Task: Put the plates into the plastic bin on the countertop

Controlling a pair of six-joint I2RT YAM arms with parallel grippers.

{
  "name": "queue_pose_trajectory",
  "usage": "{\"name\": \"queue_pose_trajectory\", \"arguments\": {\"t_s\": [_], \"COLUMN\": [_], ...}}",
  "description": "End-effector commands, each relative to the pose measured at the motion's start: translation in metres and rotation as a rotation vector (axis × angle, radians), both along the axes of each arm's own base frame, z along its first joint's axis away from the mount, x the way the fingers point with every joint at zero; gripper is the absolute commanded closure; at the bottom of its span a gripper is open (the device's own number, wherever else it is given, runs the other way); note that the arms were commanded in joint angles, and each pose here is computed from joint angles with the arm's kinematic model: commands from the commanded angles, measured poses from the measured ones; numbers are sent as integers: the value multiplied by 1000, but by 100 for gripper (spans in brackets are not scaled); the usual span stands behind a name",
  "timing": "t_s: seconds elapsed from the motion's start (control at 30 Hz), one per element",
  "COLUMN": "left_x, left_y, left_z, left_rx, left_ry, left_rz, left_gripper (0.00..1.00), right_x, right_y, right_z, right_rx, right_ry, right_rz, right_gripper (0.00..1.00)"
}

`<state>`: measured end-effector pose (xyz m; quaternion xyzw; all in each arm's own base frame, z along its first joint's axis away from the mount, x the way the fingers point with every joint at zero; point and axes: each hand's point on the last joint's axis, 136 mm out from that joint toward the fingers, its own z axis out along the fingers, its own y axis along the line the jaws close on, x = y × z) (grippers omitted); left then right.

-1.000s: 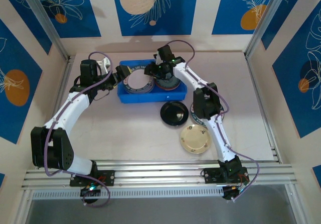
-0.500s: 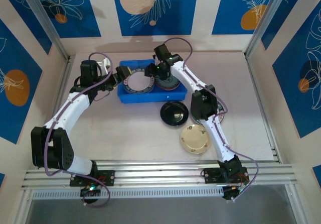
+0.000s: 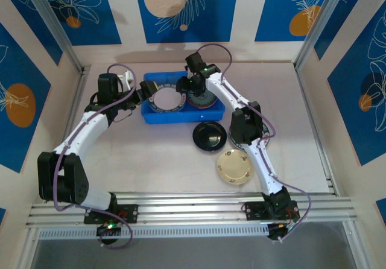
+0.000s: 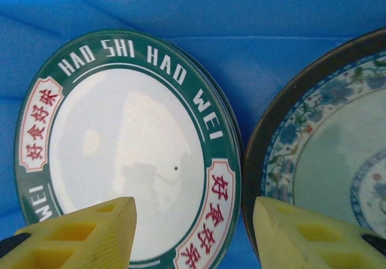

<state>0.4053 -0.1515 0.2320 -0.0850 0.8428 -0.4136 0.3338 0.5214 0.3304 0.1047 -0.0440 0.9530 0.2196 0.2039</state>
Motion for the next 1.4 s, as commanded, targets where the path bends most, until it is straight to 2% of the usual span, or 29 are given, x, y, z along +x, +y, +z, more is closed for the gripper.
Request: {"name": "queue_pose_trajectory", "arguments": {"t_s": [0.0,0.1,0.2,0.33,0.57,0.8,0.93,1.1,1.2,1.37], "left_x": [-11,-20,-31,-46,-64,-81,-97,-112,-116,-115], "left_y": [-5,-12,-25,-42,-68,-92,-103,-109,-119,-135], "left_z": [-2,-6,2,17,10,-8,-26,-56,-74,-110], "left_rx": [88,236,324,341,382,274,246,232,142,43], "left_ry": [-9,-6,-75,-189,-254,-201,-186,-130,-87,11], "left_rz": [-6,-16,-30,-42,-70,-131,-194,-224,-217,-207], "left_gripper": [0,0,0,0,0,0,0,0,0,10], "right_x": [-8,-23,-45,-74,-105,-128,-143,-167,-176,-185], "right_y": [-3,-8,-15,-31,-59,-79,-98,-123,-138,-146], "right_z": [75,94,114,122,115,118,112,105,99,95], "right_rx": [31,44,88,100,155,196,204,252,284,345], "right_ry": [-136,-165,-213,-257,-296,-461,-470,-370,-293,-256], "right_rz": [35,47,44,26,-2,-3,-58,-154,-201,-212], "right_gripper": [46,46,46,46,45,42,41,41,41,42]}}
